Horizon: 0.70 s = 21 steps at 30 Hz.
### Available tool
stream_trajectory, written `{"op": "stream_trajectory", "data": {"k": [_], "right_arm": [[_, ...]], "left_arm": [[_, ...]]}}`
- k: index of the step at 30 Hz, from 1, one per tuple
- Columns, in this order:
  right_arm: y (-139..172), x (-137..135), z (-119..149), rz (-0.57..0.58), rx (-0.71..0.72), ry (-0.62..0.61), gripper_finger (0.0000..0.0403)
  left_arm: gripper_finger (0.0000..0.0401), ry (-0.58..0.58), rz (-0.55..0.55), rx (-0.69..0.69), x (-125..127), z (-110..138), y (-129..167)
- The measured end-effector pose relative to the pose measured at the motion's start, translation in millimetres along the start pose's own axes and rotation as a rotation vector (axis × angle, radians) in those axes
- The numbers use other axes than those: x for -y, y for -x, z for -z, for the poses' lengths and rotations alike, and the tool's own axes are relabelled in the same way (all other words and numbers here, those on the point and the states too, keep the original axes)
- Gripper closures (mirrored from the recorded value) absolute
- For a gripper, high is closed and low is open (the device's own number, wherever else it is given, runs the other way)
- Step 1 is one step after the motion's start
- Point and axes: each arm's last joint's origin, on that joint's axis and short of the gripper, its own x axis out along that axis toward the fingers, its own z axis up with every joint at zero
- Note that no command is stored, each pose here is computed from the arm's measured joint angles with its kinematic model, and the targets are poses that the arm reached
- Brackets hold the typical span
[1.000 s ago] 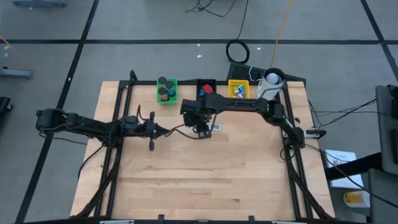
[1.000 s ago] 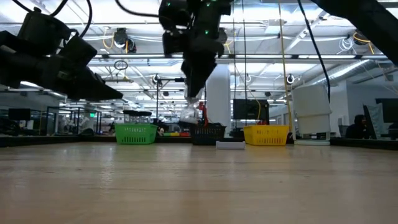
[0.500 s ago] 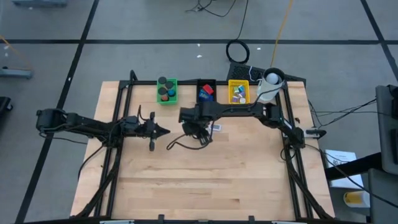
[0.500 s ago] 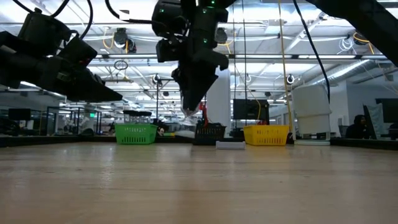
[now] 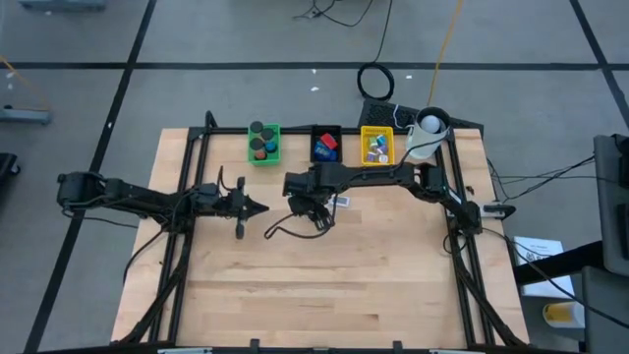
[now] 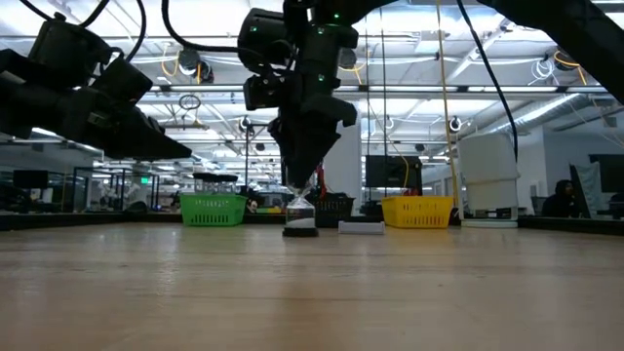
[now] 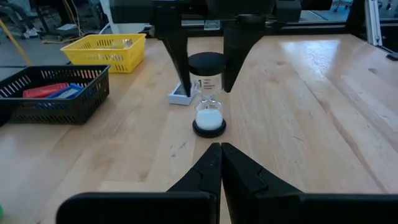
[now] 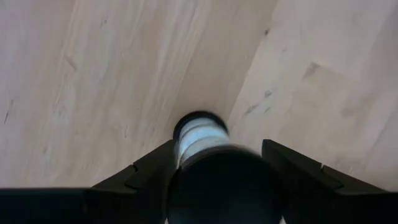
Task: Pick & Place Office items
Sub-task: Put the white hourglass into the green bin
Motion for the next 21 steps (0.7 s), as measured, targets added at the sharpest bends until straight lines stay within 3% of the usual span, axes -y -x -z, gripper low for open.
{"op": "stream_trajectory", "data": {"k": [9,13,21], "right_arm": [[1,2,-3,0.082,0.008,-0.046,0.0107],[8,-5,-6,0.115,-0.002,-0.008,0.0081],[59,-40,-13,0.203,0.043,0.038,0.0091]], "left_arm": [[0.0384,0.001,0.003,-0.012,0,1,0],[0.0384,0.001,0.003,-0.019,0,2,0],[0.0384,0.000,0.010,-0.019,1,2,0]]}}
